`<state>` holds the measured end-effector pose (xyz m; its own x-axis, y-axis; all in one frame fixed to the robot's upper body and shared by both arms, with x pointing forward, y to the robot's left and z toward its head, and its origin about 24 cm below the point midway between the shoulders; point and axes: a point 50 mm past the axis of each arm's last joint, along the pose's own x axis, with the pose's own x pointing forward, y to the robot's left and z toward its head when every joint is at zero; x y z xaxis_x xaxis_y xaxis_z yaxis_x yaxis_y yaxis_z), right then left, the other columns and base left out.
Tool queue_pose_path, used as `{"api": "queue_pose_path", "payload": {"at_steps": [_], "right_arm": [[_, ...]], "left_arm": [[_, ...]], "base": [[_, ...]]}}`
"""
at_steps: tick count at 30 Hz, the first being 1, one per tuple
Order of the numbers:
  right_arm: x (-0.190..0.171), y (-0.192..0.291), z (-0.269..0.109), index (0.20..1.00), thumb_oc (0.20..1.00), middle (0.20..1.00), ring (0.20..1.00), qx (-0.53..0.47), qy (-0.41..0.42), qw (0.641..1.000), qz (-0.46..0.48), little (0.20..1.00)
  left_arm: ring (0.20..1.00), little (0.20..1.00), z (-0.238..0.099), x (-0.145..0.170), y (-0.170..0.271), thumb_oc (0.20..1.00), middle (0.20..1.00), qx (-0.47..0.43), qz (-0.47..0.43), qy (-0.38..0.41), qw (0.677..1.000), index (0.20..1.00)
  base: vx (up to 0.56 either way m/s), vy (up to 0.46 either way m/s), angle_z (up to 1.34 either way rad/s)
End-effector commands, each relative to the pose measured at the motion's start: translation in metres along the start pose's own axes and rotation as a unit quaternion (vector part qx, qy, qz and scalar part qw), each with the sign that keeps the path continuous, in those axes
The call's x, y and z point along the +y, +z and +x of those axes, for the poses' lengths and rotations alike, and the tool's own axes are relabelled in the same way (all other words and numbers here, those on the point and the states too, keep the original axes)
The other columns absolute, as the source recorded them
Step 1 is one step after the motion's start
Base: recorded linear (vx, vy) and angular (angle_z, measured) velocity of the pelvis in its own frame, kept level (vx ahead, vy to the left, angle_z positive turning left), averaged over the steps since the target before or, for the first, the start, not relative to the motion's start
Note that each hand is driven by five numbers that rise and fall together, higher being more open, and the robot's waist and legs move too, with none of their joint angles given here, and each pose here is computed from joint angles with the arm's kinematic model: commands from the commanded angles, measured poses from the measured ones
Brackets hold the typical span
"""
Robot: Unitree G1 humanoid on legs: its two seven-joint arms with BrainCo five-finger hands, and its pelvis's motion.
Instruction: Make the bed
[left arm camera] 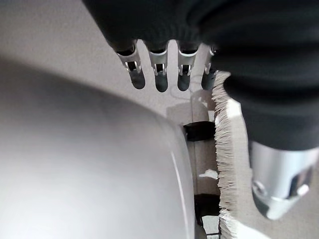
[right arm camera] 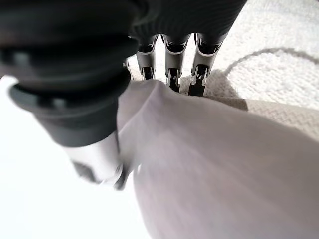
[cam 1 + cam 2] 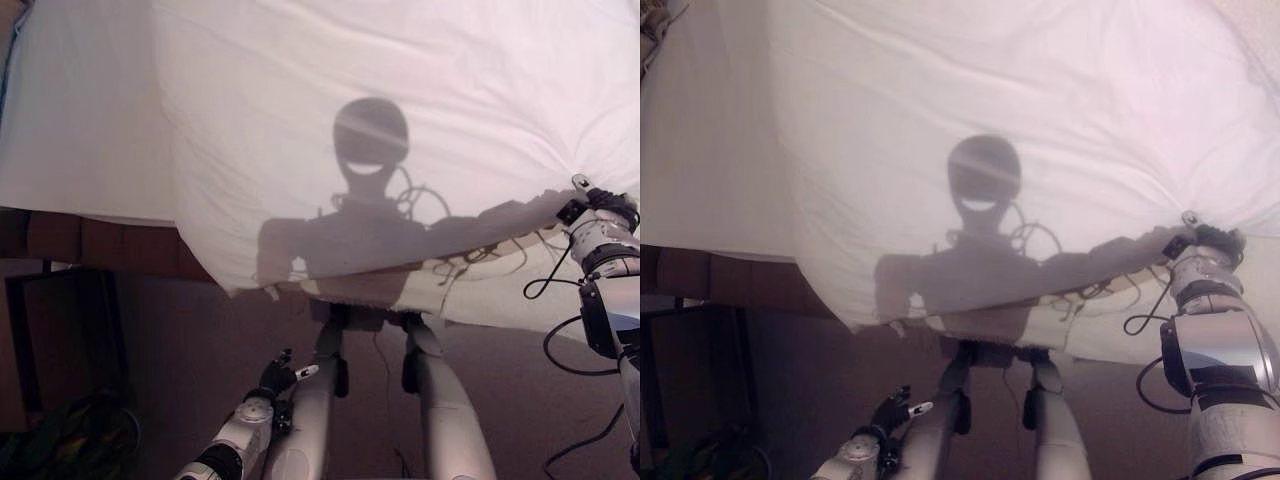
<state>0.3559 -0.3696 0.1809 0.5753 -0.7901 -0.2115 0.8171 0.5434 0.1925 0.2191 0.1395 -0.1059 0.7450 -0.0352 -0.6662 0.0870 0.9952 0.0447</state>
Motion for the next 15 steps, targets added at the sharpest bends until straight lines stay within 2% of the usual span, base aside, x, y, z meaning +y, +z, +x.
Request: {"api": "queue_pose_path", "payload": {"at_steps": [1, 3, 9, 11, 15], "right_arm": [[0.04, 0.041, -0.018, 0.2, 0.2, 0.2, 0.2, -0.084, 0.089, 0.991, 0.054, 0.2], [0.059, 0.039, -0.029, 0.2, 0.2, 0.2, 0.2, -0.092, 0.135, 0.981, 0.106, 0.2], [0.088, 0.049, -0.059, 0.2, 0.2, 0.2, 0.2, -0.153, 0.219, 0.951, 0.155, 0.2], [0.092, 0.062, -0.075, 0.2, 0.2, 0.2, 0.2, -0.219, 0.243, 0.937, 0.125, 0.2], [0.09, 0.068, -0.082, 0.2, 0.2, 0.2, 0.2, -0.281, 0.246, 0.926, 0.052, 0.2]], "left_arm": [[1.0, 1.0, -0.001, -0.008, -0.006, 1.0, 1.0, 0.015, 0.012, -0.009, 1.0, 1.0], [1.0, 1.0, 0.001, -0.01, -0.002, 1.0, 1.0, 0.008, 0.012, -0.013, 1.0, 1.0], [1.0, 1.0, 0.0, -0.017, 0.013, 1.0, 1.0, -0.023, 0.029, -0.057, 0.998, 1.0], [1.0, 1.0, -0.004, -0.027, 0.032, 1.0, 1.0, -0.067, 0.053, -0.096, 0.992, 1.0], [1.0, 1.0, -0.007, -0.034, 0.049, 1.0, 1.0, -0.099, 0.048, -0.127, 0.986, 1.0]], "base": [[0.0, 0.0, 0.0], [0.0, 0.0, 0.0], [-0.01, 0.027, 0.01], [0.01, 0.074, 0.19], [0.02, 0.076, 0.14]]}}
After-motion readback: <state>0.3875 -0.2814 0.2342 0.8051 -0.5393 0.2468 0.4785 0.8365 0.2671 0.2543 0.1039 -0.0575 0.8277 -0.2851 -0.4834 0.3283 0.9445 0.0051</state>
